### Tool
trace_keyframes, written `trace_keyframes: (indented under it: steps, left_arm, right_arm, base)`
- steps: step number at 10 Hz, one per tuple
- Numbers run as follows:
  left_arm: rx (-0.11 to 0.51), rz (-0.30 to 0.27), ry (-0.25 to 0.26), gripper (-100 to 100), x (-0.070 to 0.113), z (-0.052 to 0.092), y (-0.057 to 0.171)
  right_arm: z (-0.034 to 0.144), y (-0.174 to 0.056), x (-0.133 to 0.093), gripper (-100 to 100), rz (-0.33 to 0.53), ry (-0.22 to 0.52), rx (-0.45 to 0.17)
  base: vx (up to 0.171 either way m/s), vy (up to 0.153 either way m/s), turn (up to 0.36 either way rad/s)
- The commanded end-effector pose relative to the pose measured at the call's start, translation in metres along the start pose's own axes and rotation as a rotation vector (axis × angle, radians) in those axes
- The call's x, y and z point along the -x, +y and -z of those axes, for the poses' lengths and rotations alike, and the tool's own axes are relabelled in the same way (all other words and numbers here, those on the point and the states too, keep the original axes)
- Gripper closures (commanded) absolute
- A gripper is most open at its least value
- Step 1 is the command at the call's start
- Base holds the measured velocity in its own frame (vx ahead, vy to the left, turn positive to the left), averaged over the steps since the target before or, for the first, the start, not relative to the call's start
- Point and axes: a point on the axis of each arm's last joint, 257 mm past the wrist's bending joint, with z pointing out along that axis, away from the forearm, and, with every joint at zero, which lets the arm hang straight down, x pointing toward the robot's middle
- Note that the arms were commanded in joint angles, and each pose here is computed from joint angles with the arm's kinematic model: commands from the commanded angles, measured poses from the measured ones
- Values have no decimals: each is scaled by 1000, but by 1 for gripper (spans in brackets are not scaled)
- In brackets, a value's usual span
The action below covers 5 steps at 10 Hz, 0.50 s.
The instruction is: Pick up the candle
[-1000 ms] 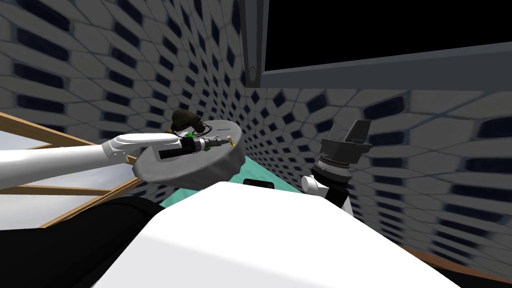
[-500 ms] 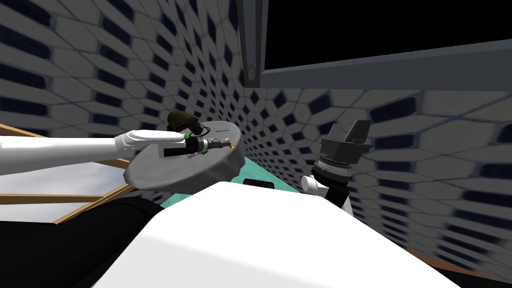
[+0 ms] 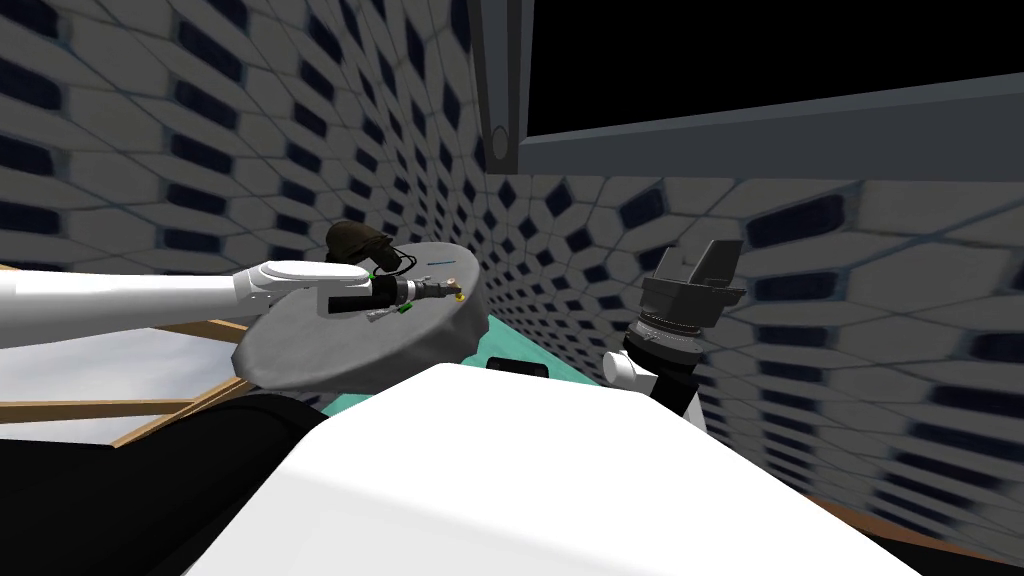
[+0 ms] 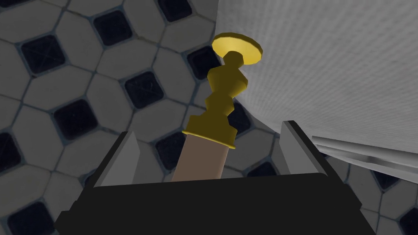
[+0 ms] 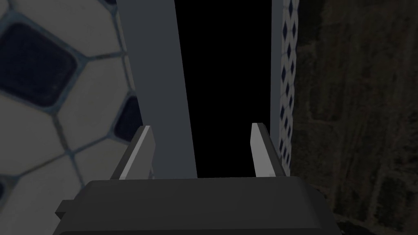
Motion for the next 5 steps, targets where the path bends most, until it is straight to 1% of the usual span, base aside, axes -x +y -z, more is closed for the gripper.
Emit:
trace_keyframes:
  steps: [1, 2, 4, 5]
  left_arm:
    - [10, 3, -6, -100, -6, 3, 7]
    - [17, 9, -11, -100, -11, 5, 12]
    - [16, 5, -10, -100, -10, 5, 11]
    - [16, 6, -10, 100, -10, 5, 11]
  right_arm:
    - [0, 0, 0, 0, 0, 0, 0]
    - [0, 0, 0, 0, 0, 0, 0]
    - [0, 0, 0, 0, 0, 0, 0]
    - [0, 0, 0, 0, 0, 0, 0]
  base:
    - [47, -37, -125]
    - [54, -45, -125]
    - [22, -22, -11]
    - [0, 0, 0]
